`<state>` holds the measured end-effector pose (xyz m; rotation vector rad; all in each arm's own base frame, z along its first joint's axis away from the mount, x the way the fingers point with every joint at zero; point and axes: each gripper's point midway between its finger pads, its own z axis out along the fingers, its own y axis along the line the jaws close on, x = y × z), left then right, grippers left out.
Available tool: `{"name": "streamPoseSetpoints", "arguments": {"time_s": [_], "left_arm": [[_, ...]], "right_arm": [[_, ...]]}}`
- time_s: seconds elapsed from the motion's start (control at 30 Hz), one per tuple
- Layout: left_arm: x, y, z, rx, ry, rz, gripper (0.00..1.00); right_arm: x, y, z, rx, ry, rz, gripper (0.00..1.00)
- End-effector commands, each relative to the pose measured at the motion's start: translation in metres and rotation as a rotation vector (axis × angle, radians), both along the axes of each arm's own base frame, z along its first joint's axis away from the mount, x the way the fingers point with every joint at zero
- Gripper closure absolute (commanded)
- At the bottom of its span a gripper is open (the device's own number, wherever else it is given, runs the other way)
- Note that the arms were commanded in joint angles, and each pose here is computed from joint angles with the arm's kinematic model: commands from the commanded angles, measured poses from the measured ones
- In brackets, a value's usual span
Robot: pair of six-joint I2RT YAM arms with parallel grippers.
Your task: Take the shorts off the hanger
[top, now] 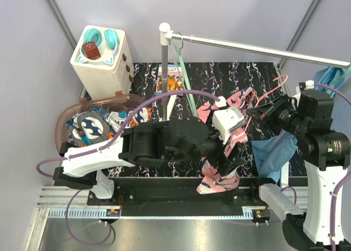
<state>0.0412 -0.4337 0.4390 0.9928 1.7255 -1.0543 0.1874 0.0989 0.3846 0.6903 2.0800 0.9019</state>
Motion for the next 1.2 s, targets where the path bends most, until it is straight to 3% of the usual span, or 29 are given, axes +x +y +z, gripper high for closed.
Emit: {"name": "streamPoseSetpoints", "arguments": {"time_s": [0.0, 0.2, 0.43, 0.53, 0.63, 0.67, 0.77, 0.8, 0.87, 1.17], "left_arm": [[0.007, 0.004, -0.026, 0.096, -0.026, 0.037, 0.17], [0.02, 0.013, -0.067, 0.226, -0.065, 0.096, 0.17], [0.045, 0.02, -0.082, 0.313, -0.181, 0.184, 0.19], [0.054, 0.016, -0.08, 0.319, -0.207, 0.205, 0.25], [0.061, 0.012, -0.081, 0.327, -0.21, 0.189, 0.41], [0.062, 0.011, -0.082, 0.326, -0.202, 0.183, 0.56], [0.061, 0.011, -0.087, 0.322, -0.145, 0.142, 0.76], [0.059, 0.011, -0.09, 0.323, -0.131, 0.128, 0.89], [0.063, 0.018, -0.092, 0.325, -0.116, 0.153, 1.0], [0.051, 0.061, -0.096, 0.309, -0.066, 0.149, 1.0]], "right_arm": [[0.013, -0.013, 0.016, 0.07, -0.006, -0.163, 1.0], [0.019, -0.018, 0.031, 0.089, -0.026, -0.206, 1.0], [0.027, -0.023, 0.046, 0.101, -0.075, -0.247, 1.0], [0.031, -0.02, 0.048, 0.127, -0.071, -0.244, 1.0], [0.037, -0.018, 0.048, 0.151, -0.072, -0.244, 1.0], [0.038, -0.017, 0.047, 0.155, -0.072, -0.244, 1.0], [0.043, -0.017, 0.053, 0.17, -0.091, -0.247, 1.0], [0.046, -0.018, 0.053, 0.16, -0.093, -0.25, 1.0], [0.049, -0.021, 0.058, 0.151, -0.106, -0.262, 1.0], [0.062, -0.033, 0.05, 0.035, -0.118, -0.284, 1.0]]}}
